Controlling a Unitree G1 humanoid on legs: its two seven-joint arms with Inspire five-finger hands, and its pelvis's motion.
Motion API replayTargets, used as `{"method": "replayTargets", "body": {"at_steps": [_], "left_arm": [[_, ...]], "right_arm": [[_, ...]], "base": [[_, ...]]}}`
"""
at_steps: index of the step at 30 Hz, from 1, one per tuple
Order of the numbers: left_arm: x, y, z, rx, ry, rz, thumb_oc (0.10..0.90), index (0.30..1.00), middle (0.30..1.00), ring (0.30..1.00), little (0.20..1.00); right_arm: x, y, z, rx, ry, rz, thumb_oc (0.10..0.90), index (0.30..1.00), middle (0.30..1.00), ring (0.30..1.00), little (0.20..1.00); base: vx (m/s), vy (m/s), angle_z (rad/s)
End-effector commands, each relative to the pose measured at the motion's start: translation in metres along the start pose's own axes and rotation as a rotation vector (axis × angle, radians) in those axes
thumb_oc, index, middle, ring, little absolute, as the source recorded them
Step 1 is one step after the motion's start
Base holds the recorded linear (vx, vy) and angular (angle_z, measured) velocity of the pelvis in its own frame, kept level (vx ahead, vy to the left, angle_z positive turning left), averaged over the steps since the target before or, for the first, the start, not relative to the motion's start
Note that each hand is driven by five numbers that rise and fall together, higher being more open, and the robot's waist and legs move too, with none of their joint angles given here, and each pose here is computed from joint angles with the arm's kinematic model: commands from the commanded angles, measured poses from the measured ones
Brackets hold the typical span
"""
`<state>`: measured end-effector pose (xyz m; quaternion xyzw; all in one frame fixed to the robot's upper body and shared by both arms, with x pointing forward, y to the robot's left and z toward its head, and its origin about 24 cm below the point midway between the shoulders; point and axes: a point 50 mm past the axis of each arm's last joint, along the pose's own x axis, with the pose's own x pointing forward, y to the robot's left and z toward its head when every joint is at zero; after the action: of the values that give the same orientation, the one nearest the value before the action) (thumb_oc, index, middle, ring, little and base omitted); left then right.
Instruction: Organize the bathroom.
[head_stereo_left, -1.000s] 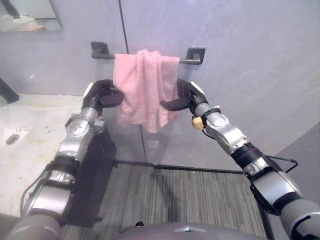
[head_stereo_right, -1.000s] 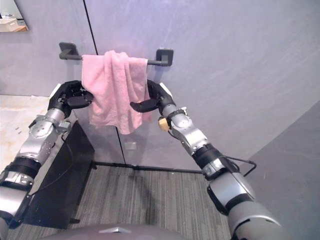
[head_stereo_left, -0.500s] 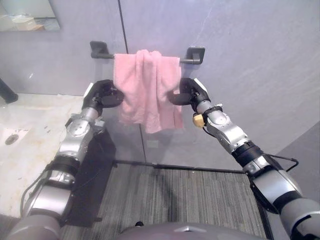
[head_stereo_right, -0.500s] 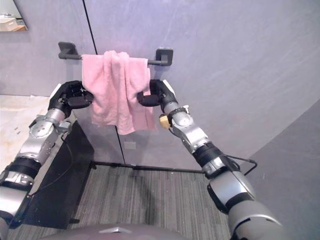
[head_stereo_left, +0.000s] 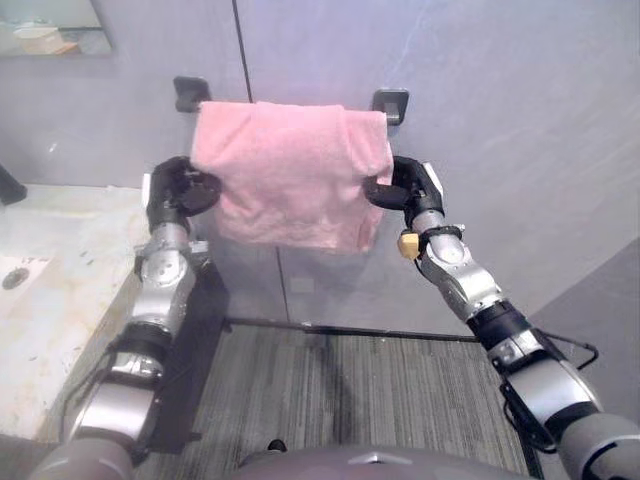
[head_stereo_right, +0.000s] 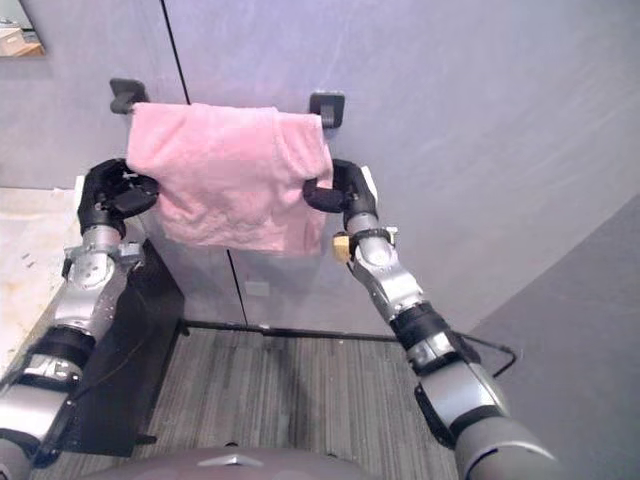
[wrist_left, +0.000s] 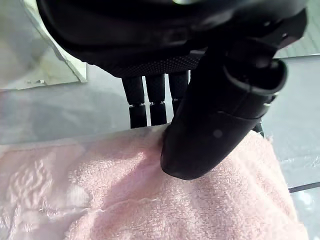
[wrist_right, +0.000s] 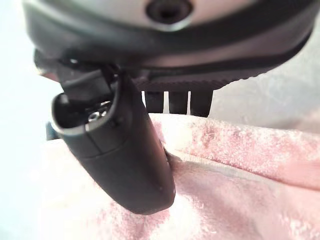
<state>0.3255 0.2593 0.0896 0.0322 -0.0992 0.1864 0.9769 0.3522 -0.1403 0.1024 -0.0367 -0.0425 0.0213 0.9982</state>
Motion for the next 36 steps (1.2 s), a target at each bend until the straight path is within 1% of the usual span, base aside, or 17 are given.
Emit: {"method": "replayTargets", "body": {"at_steps": [1, 8, 12, 13, 14, 15, 17, 18, 21, 22, 23, 24, 32, 33, 34, 35, 36], "left_arm": [[0.011, 0.020, 0.031, -0.024, -0.205, 0.216, 0.400, 0.300, 0.300, 0.300, 0.300], [0.006, 0.018, 0.025, -0.003, -0.175, 0.215, 0.400, 0.300, 0.300, 0.300, 0.300], [0.008, 0.016, 0.026, 0.017, -0.170, 0.200, 0.400, 0.300, 0.300, 0.300, 0.300], [0.009, 0.015, 0.027, 0.022, -0.163, 0.189, 0.400, 0.300, 0.300, 0.300, 0.300], [0.010, 0.014, 0.027, 0.023, -0.159, 0.182, 0.400, 0.300, 0.300, 0.300, 0.300], [0.010, 0.013, 0.027, 0.028, -0.151, 0.172, 0.400, 0.300, 0.300, 0.300, 0.300], [0.010, 0.012, 0.026, 0.038, -0.142, 0.160, 0.464, 0.396, 0.396, 0.396, 0.396], [0.010, 0.012, 0.025, 0.040, -0.137, 0.155, 0.538, 0.507, 0.507, 0.507, 0.507], [0.010, 0.013, 0.023, 0.050, -0.125, 0.152, 0.585, 0.578, 0.578, 0.578, 0.578], [0.010, 0.014, 0.022, 0.050, -0.115, 0.153, 0.689, 0.733, 0.733, 0.733, 0.733], [0.010, 0.015, 0.022, 0.050, -0.113, 0.153, 0.689, 0.733, 0.733, 0.733, 0.733], [0.008, 0.015, 0.019, 0.067, -0.098, 0.153, 0.800, 0.900, 0.900, 0.900, 0.900], [-0.010, 0.032, -0.006, 0.165, -0.011, 0.214, 0.800, 0.900, 0.900, 0.900, 0.900], [-0.014, 0.037, -0.012, 0.143, 0.014, 0.238, 0.800, 0.900, 0.900, 0.900, 0.900], [-0.025, 0.042, -0.024, 0.153, 0.049, 0.239, 0.800, 0.900, 0.900, 0.900, 0.900], [-0.037, 0.046, -0.031, 0.133, 0.073, 0.252, 0.800, 0.900, 0.900, 0.900, 0.900], [-0.041, 0.048, -0.034, 0.130, 0.082, 0.252, 0.800, 0.900, 0.900, 0.900, 0.900]], "right_arm": [[0.003, -0.016, 0.035, 0.046, -0.198, -0.153, 0.400, 0.300, 0.300, 0.300, 0.300], [-0.004, -0.026, 0.026, 0.108, -0.173, -0.297, 0.400, 0.300, 0.300, 0.300, 0.300], [-0.002, -0.022, 0.027, 0.099, -0.175, -0.280, 0.400, 0.300, 0.300, 0.300, 0.300], [-0.001, -0.021, 0.029, 0.089, -0.177, -0.267, 0.425, 0.338, 0.338, 0.338, 0.338], [0.000, -0.020, 0.029, 0.084, -0.175, -0.255, 0.571, 0.556, 0.556, 0.556, 0.556], [0.001, -0.019, 0.030, 0.085, -0.173, -0.232, 0.800, 0.900, 0.900, 0.900, 0.900], [0.001, -0.017, 0.030, 0.065, -0.172, -0.200, 0.800, 0.900, 0.900, 0.900, 0.900], [0.001, -0.017, 0.030, 0.054, -0.170, -0.187, 0.800, 0.900, 0.900, 0.900, 0.900], [0.000, -0.019, 0.029, 0.027, -0.172, -0.168, 0.800, 0.900, 0.900, 0.900, 0.900], [-0.001, -0.021, 0.028, 0.024, -0.171, -0.159, 0.800, 0.900, 0.900, 0.900, 0.900], [-0.001, -0.021, 0.027, 0.023, -0.171, -0.158, 0.800, 0.900, 0.900, 0.900, 0.900], [-0.005, -0.024, 0.025, -0.001, -0.177, -0.160, 0.800, 0.900, 0.900, 0.900, 0.900], [-0.030, -0.033, -0.007, -0.012, -0.117, -0.147, 0.800, 0.900, 0.900, 0.900, 0.900], [-0.037, -0.030, -0.017, -0.022, -0.089, -0.137, 0.800, 0.900, 0.900, 0.900, 0.900], [-0.052, -0.027, -0.033, -0.011, -0.043, -0.117, 0.800, 0.900, 0.900, 0.900, 0.900], [-0.069, -0.026, -0.048, -0.053, -0.018, -0.098, 0.800, 0.900, 0.900, 0.900, 0.900], [-0.073, -0.026, -0.052, -0.053, -0.009, -0.095, 0.800, 0.900, 0.900, 0.900, 0.900]], "base": [[0.00, 0.000, 0.00], [0.00, 0.000, 0.00], [0.00, 0.000, 0.00], [0.00, 0.000, 0.00], [0.00, 0.000, 0.00], [0.00, 0.000, 0.00], [0.00, 0.000, 0.00], [0.00, 0.000, 0.00], [0.00, 0.000, 0.00], [0.00, 0.000, 0.00], [-0.05, -0.025, 0.00], [-0.05, -0.030, -0.01], [-0.07, -0.054, -0.02], [-0.11, -0.071, -0.08], [-0.17, -0.110, -0.14], [-0.14, -0.086, -0.15], [-0.15, -0.097, -0.14]]}}
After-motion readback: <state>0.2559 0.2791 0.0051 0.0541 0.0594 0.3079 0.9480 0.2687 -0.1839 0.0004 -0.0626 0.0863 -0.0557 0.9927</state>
